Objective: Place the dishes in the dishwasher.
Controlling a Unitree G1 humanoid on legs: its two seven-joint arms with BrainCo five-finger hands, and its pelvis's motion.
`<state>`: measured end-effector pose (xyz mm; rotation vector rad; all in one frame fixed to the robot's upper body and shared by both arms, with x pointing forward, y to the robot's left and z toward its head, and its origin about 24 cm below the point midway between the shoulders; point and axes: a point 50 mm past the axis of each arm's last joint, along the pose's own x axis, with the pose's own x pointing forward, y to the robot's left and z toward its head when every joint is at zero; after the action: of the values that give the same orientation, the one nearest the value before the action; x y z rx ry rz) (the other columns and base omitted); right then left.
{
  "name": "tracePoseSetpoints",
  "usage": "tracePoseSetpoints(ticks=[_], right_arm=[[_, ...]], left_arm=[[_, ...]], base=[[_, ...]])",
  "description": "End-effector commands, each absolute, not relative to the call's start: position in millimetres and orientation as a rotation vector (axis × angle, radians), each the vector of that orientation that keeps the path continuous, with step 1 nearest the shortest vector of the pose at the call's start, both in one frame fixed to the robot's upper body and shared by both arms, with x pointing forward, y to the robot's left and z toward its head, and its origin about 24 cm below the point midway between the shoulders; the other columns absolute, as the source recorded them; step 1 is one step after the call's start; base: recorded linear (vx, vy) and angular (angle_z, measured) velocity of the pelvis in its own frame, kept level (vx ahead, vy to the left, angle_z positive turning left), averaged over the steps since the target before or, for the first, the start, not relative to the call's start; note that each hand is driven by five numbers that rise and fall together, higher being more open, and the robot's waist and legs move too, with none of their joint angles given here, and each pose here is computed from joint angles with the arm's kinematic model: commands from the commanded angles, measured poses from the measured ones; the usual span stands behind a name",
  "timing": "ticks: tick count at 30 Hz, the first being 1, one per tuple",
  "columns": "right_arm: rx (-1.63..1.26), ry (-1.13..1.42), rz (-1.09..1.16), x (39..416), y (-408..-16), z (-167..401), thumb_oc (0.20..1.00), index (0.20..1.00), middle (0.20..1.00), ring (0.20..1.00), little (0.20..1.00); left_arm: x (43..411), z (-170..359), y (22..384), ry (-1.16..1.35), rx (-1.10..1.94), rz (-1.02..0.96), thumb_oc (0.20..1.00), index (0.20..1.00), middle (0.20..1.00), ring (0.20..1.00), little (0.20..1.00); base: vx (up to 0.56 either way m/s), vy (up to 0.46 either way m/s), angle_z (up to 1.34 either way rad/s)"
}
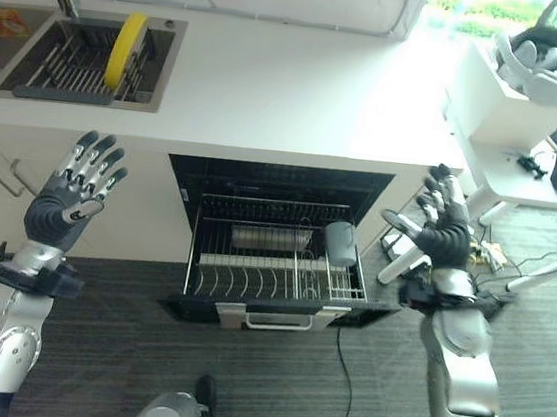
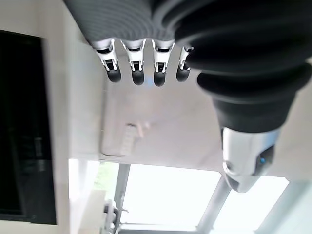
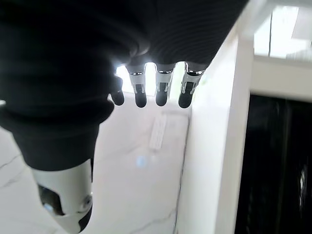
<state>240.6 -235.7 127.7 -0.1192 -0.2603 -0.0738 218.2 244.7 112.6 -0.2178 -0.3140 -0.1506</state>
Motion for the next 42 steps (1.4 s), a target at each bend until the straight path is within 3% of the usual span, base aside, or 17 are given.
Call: tracePoseSetpoints(ticks=[1, 8, 16, 20, 25, 29, 42], right_arm=[[-0.121, -0.425, -0.11, 229, -248, 157, 1.0, 1.0, 1.0, 1.0, 1.0], [-0.181, -0.415, -0.113, 231, -258, 165, 1.0, 1.0, 1.0, 1.0, 1.0], [-0.247, -0.494, -0.077, 237, -253, 189, 1.0, 1.0, 1.0, 1.0, 1.0], [-0.172, -0.503, -0.159, 221, -263, 175, 1.0, 1.0, 1.0, 1.0, 1.0], [-0.159, -0.481, -0.132, 227, -243, 165, 1.0, 1.0, 1.0, 1.0, 1.0], [-0.134, -0.492, -0.177, 228, -246, 168, 1.0, 1.0, 1.0, 1.0, 1.0], [-0.086, -0.482, -0.168, 228, -254, 165, 1.0, 1.0, 1.0, 1.0, 1.0]], left_arm=[[214, 136, 253, -0.441, -0.291, -0.146, 1.0, 1.0, 1.0, 1.0, 1.0], [211, 131, 236, -0.45, -0.386, -0.191, 1.0, 1.0, 1.0, 1.0, 1.0], [215, 134, 233, -0.493, -0.394, -0.229, 1.0, 1.0, 1.0, 1.0, 1.0], [217, 138, 236, -0.469, -0.351, -0.307, 1.0, 1.0, 1.0, 1.0, 1.0], [210, 150, 244, -0.481, -0.309, -0.334, 1.0, 1.0, 1.0, 1.0, 1.0], [222, 146, 226, -0.465, -0.367, -0.391, 1.0, 1.0, 1.0, 1.0, 1.0], [230, 134, 196, -0.429, -0.467, -0.488, 1.0, 1.0, 1.0, 1.0, 1.0]], base=[[-0.1, -0.119, 0.25], [-0.12, 0.207, 0.15], [-0.02, 0.664, -0.21], [-0.04, 0.622, 0.56], [-0.01, 0.477, -0.11], [0.04, 0.345, 0.11], [0.05, -0.067, 0.28]])
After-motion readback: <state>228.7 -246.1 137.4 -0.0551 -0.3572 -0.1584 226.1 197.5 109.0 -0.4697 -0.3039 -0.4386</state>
